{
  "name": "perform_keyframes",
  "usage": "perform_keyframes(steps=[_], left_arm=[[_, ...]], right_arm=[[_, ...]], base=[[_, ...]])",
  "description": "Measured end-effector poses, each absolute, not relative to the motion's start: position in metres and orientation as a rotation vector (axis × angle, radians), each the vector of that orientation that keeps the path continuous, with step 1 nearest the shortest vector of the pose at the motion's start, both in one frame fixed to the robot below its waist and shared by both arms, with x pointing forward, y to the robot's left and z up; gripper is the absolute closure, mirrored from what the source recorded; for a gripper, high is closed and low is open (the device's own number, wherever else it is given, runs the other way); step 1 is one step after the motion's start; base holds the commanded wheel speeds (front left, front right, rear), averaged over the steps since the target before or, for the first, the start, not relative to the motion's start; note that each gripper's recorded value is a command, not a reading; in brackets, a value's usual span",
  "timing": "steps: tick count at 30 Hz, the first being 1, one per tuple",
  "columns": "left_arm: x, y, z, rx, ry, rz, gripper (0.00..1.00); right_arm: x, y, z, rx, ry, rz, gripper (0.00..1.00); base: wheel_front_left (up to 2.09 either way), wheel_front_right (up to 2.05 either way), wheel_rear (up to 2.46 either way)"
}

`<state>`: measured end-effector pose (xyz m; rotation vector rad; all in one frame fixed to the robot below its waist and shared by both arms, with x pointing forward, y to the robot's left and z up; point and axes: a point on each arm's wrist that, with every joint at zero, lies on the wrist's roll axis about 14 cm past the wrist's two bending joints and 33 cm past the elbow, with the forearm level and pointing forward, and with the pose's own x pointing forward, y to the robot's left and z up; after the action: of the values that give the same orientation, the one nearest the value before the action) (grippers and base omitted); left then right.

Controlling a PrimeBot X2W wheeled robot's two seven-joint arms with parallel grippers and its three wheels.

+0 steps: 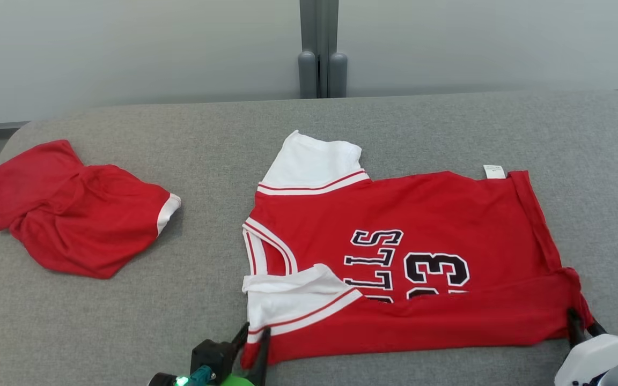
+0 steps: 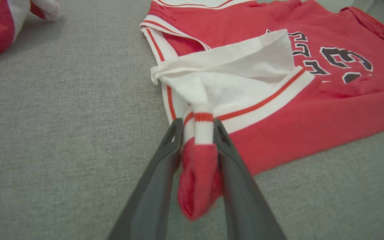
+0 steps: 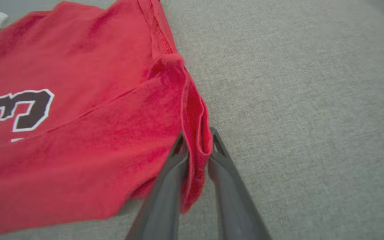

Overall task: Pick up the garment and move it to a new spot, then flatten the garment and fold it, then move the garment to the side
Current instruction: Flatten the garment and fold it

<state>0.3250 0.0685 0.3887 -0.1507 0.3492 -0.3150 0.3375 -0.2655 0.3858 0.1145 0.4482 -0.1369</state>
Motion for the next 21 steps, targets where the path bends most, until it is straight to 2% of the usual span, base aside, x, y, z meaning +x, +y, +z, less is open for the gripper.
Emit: perform_keyframes(steps=[1, 3, 7, 15, 21], left_arm=[[0.326, 0.068, 0.39, -0.152, 0.345, -0.315, 0.0], [0.33, 0.071, 0.392, -0.134, 0.333, -0.313, 0.0], [0.351, 0.081, 0.41, -0.13, 0.267, -0.285, 0.0], [0.407, 0.108, 0.48, -0.15, 0.034, -0.215, 0.0], [0.457, 0.083, 0.515, -0.049, -0.027, -0.38, 0.0]], right_arm=[[0.339, -0.262, 0.388, 0.171, 0.428, -0.154, 0.0], [0.341, -0.26, 0.394, 0.151, 0.395, -0.138, 0.0], [0.357, -0.259, 0.428, 0.141, 0.212, -0.131, 0.0], [0.387, -0.25, 0.486, 0.091, -0.011, -0.088, 0.0], [0.421, -0.229, 0.507, 0.045, -0.065, -0.014, 0.0]], base=[[0.0, 0.0, 0.0], [0.0, 0.0, 0.0], [0.0, 0.0, 0.0], [0.0, 0.0, 0.0], [0.0, 0.0, 0.0]])
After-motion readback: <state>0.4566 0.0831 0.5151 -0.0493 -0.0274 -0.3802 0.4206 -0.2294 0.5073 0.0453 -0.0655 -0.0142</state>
